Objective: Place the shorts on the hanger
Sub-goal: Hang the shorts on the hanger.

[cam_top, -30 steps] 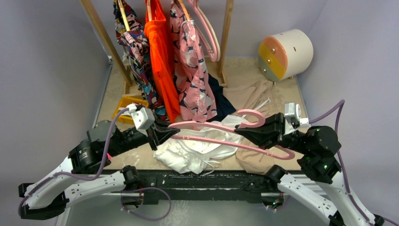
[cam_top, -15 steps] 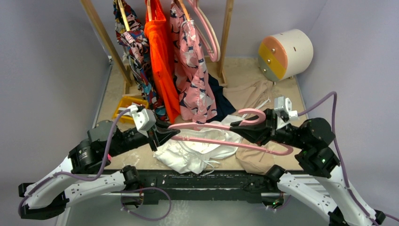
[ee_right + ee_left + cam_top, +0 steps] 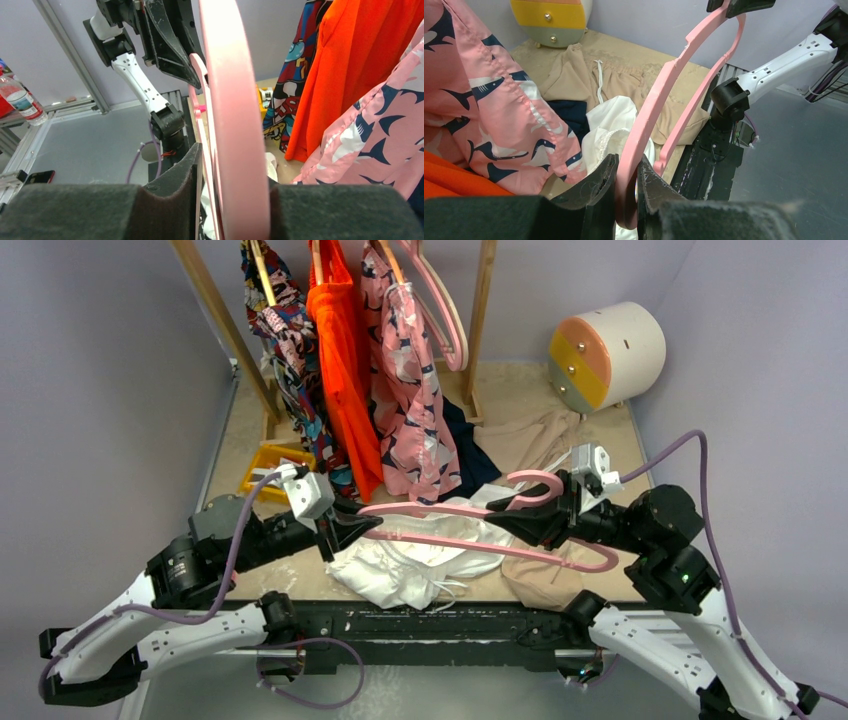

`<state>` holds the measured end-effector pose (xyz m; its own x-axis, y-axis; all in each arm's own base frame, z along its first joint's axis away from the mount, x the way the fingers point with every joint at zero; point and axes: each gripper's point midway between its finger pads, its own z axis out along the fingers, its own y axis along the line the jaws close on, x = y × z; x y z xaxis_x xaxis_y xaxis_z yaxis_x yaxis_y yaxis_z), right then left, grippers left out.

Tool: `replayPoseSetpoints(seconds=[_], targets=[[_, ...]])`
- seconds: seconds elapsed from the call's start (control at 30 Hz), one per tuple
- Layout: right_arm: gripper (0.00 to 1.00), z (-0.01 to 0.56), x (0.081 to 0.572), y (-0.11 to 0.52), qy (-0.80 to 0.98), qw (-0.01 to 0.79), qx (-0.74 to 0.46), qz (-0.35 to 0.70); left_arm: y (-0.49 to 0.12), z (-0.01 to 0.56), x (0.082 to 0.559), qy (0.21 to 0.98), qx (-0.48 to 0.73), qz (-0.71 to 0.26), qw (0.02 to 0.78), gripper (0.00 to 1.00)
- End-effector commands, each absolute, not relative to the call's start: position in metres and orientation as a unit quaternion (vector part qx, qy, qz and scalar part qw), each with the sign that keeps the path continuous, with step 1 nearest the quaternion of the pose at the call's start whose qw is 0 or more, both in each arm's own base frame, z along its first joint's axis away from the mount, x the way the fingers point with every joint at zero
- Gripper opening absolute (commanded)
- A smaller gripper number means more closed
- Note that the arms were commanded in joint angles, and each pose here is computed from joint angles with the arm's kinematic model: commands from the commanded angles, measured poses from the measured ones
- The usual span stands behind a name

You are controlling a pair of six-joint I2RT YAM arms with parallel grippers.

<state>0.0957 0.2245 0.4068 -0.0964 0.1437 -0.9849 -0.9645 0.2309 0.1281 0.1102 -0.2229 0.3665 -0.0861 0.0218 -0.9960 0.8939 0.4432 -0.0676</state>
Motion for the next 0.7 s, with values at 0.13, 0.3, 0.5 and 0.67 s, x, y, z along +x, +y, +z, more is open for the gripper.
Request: replayPoseSetpoints(seconds=[0.13, 0.3, 0.5, 0.67], targets=[[0.26, 0.422, 0.071, 0.22, 0.517, 0.55, -0.402, 0.518, -0.212, 0.402, 0.118, 0.596, 0.316, -0.392, 0.626, 0.0], [0.36, 0.425, 0.067, 0.22, 0.509, 0.549, -0.405, 0.525, -0.21, 0.402, 0.117, 0.596, 0.313, -0.394, 0.626, 0.0], [0.2, 0.432, 0.064, 0.217, 0.5, 0.558, -0.399, 0.528, -0.207, 0.403, 0.115, 0.592, 0.306, -0.401, 0.629, 0.0], [0.17, 0.436, 0.063, 0.215, 0.496, 0.563, -0.395, 0.53, -0.205, 0.403, 0.114, 0.59, 0.302, -0.403, 0.63, 0.0]])
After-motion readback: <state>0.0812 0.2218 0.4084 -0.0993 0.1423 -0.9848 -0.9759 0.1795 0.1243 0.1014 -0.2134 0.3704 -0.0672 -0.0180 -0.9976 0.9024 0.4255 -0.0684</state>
